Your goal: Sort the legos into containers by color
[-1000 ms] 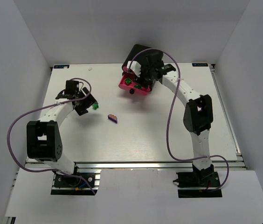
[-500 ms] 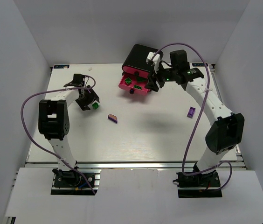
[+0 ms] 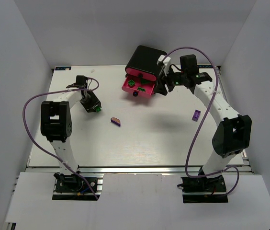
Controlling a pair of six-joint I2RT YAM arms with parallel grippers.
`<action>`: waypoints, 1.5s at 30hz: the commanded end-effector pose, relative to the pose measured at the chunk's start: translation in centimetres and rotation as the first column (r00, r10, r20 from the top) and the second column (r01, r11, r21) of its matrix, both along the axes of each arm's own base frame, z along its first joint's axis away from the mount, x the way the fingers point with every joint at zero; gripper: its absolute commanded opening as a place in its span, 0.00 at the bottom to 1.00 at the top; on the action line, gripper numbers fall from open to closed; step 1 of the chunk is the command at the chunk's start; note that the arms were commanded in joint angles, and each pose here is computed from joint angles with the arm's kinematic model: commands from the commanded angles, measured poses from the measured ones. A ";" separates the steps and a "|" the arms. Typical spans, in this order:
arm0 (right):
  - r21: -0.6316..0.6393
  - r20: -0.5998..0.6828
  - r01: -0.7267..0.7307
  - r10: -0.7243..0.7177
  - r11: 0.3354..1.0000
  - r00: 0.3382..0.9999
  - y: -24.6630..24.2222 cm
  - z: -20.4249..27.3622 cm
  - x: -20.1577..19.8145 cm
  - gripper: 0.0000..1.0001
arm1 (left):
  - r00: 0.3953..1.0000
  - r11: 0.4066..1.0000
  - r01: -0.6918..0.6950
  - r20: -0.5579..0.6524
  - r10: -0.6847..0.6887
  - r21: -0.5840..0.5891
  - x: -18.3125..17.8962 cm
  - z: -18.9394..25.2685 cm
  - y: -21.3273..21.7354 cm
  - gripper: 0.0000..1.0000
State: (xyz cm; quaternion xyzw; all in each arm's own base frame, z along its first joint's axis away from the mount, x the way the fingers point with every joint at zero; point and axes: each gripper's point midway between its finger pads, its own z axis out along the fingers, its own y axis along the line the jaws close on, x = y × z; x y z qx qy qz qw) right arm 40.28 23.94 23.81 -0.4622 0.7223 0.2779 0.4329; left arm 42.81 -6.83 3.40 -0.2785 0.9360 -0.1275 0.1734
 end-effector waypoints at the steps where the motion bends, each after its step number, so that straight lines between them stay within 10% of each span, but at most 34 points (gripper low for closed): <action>1: 0.049 0.053 -0.007 0.004 0.999 0.999 0.0 2.4 -0.1 0.63 | 1.000 0.999 0.024 0.018 -0.023 -0.028 0.9 0.8 -0.8 0.54; 13: 0.072 0.077 0.036 -0.042 0.997 0.996 -1.7 3.5 -0.6 0.62 | 0.947 0.971 0.155 0.309 -0.093 -0.184 4.3 10.2 -5.0 0.10; 24: 0.076 0.045 0.083 -0.086 0.994 0.995 -3.3 2.1 -1.3 0.62 | 0.799 0.816 0.436 0.581 -0.156 -0.380 8.0 21.2 -16.2 0.08; 45: 0.097 0.013 0.123 -0.125 0.988 0.992 -4.8 1.5 -1.0 0.63 | 0.811 0.799 0.461 0.548 -0.204 -0.387 9.4 19.1 -22.5 0.22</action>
